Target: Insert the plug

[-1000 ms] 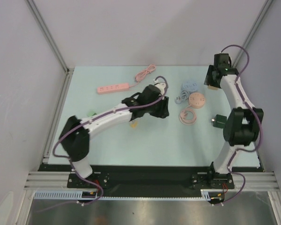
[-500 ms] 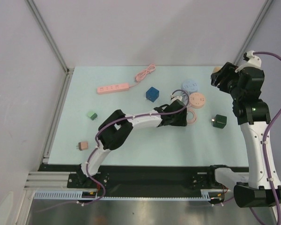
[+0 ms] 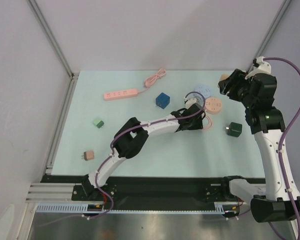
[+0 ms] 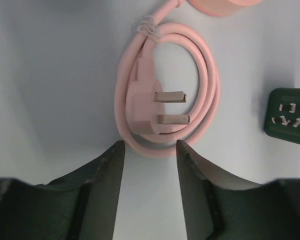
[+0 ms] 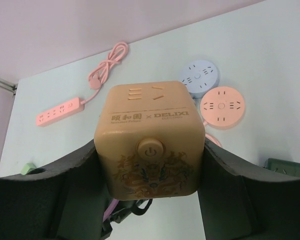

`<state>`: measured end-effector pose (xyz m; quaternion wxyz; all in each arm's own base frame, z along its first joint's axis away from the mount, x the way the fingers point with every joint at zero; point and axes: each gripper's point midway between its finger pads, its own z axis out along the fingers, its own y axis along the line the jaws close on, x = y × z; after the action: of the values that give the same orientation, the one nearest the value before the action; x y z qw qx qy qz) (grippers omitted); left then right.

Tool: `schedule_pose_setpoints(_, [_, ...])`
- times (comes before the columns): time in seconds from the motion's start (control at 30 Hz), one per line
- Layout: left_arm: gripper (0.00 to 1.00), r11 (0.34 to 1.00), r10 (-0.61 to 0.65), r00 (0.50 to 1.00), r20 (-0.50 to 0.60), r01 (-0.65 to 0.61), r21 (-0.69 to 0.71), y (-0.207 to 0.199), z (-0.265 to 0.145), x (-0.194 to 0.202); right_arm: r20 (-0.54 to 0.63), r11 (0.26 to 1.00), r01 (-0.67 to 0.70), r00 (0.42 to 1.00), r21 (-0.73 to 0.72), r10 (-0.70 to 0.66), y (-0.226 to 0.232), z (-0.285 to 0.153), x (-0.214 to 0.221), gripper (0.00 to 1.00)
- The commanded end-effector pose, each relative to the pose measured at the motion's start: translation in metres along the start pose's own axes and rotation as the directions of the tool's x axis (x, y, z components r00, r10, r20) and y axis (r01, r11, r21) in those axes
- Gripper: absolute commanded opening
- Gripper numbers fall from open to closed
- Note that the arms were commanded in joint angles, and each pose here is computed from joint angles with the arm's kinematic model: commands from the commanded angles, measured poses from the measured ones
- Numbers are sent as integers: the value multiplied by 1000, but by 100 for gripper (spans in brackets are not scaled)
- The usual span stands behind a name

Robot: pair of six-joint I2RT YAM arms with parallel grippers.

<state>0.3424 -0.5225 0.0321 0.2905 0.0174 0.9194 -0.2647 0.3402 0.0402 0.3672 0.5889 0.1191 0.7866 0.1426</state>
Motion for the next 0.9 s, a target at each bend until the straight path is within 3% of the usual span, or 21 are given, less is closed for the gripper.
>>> schedule_pose_setpoints(0.0, [50,990,-15,1000,-21,12,-144,33,12,14,114,998,20,993,-59,-13,17,-14,-28,0])
schedule_pose_setpoints(0.07, [44,985,-9,1000,-24,5,-174,39,11,14,109,998,22,994,-62,-16,17,-13,-26,0])
schedule_pose_setpoints(0.37, [0,967,22,999,29,-14,-256,63,-7,-8,130,998,37,991,-60,-29,17,-20,-28,0])
schedule_pose_setpoints(0.57, [0,957,72,994,80,-47,-286,68,-29,-28,135,997,39,990,-60,-31,18,-22,-29,0])
schedule_pose_setpoints(0.87, [0,934,130,989,70,-99,-344,97,-67,-30,105,996,67,993,-58,-61,18,-15,-19,0])
